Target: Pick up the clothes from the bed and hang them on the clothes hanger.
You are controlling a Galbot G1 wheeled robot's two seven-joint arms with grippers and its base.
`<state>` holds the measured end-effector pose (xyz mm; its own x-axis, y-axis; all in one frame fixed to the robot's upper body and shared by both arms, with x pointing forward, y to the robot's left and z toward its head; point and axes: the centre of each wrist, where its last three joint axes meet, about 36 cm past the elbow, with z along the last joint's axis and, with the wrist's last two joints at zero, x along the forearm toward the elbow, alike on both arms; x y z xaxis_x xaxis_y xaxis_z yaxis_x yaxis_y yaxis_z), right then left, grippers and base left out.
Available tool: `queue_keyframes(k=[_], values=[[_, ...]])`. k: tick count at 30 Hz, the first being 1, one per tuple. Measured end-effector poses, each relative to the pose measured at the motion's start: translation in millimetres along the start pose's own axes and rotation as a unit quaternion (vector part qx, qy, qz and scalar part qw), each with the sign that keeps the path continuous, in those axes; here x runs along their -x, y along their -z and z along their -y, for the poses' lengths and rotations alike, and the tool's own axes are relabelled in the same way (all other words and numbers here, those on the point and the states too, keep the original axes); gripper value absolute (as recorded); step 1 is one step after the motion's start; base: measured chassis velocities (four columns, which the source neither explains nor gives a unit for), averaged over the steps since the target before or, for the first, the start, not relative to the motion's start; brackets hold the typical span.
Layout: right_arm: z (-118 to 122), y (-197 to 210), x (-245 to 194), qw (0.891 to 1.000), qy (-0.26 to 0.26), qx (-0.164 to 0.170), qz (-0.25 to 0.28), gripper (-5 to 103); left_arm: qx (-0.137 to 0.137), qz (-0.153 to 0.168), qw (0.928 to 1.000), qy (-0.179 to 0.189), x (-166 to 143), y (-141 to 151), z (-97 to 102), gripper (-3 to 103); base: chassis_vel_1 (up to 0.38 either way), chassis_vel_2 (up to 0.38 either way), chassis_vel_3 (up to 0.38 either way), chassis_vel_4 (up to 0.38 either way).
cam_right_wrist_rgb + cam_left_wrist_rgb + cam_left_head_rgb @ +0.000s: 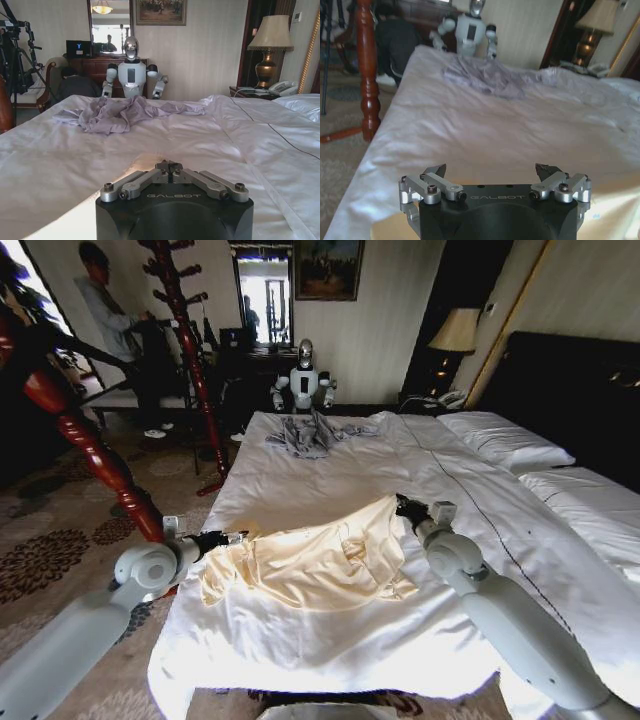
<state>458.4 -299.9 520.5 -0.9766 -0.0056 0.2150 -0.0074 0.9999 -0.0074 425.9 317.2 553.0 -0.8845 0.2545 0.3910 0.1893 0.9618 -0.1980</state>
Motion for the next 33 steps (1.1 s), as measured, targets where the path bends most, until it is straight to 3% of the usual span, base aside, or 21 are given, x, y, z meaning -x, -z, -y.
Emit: queue_keyframes(k=[1, 3, 4, 5, 6, 8, 11, 17, 29, 33], values=[[0.2, -1.1, -0.3, 1.000, -0.001, 0.000, 0.000, 0, 0.000, 0.040, 0.9992, 0.005, 1.5, 0.0, 2.3, 100, 0.000, 0.000, 0.000, 0.000], [0.2, -2.4, -0.6, 1.000, -0.001, 0.000, -0.001, 0, 0.007, 0.087, 0.9962, 0.011, 3.2, 1.1, 4.1, 100, 0.000, 0.000, 0.000, 0.000], [0.2, -2.4, -0.6, 1.000, -0.001, 0.000, -0.001, 0, 0.007, 0.087, 0.9962, 0.011, 3.2, 1.1, 4.1, 100, 0.000, 0.000, 0.000, 0.000], [0.3, -3.4, -0.9, 1.000, -0.002, -0.001, -0.001, 0, 0.028, 0.117, 0.9926, 0.016, 3.5, 2.0, 4.6, 100, 0.000, 0.000, 0.000, 0.000], [0.3, -3.4, -0.9, 1.000, -0.002, -0.001, -0.001, 0, 0.028, 0.117, 0.9926, 0.016, 3.5, 2.0, 4.6, 100, 0.000, 0.000, 0.000, 0.000], [0.0, -4.2, -1.2, 1.000, -0.002, -0.002, -0.001, 0, 0.063, 0.144, 0.9874, 0.023, 1.7, 5.9, 6.1, 100, 0.000, 0.000, 0.000, 0.000], [-0.8, -4.5, -1.5, 1.000, -0.001, -0.001, -0.001, 0, 0.098, 0.168, 0.9805, 0.026, -5.8, 13.5, 15.3, 100, 0.000, 0.000, 0.000, 0.000], [-3.1, -4.6, -4.4, 1.000, 0.001, 0.000, 0.000, 0, 0.123, 0.196, 0.9727, 0.021, -16.8, 25.3, 34.7, 100, 0.000, 0.000, 0.000, 0.000], [-2.5, 4.7, -16.1, 1.000, 0.000, -0.001, 0.009, 0, 0.138, 0.273, 0.9522, 0.002, -12.9, 123.9, 103.5, 100, 0.000, 0.000, 0.000, 0.000], [-1.3, 8.1, -21.6, 1.000, -0.004, -0.002, 0.014, 0, 0.156, 0.275, 0.9475, 0.047, -32.4, 168.5, 125.2, 100, 0.000, 0.000, 0.000, 0.000]])
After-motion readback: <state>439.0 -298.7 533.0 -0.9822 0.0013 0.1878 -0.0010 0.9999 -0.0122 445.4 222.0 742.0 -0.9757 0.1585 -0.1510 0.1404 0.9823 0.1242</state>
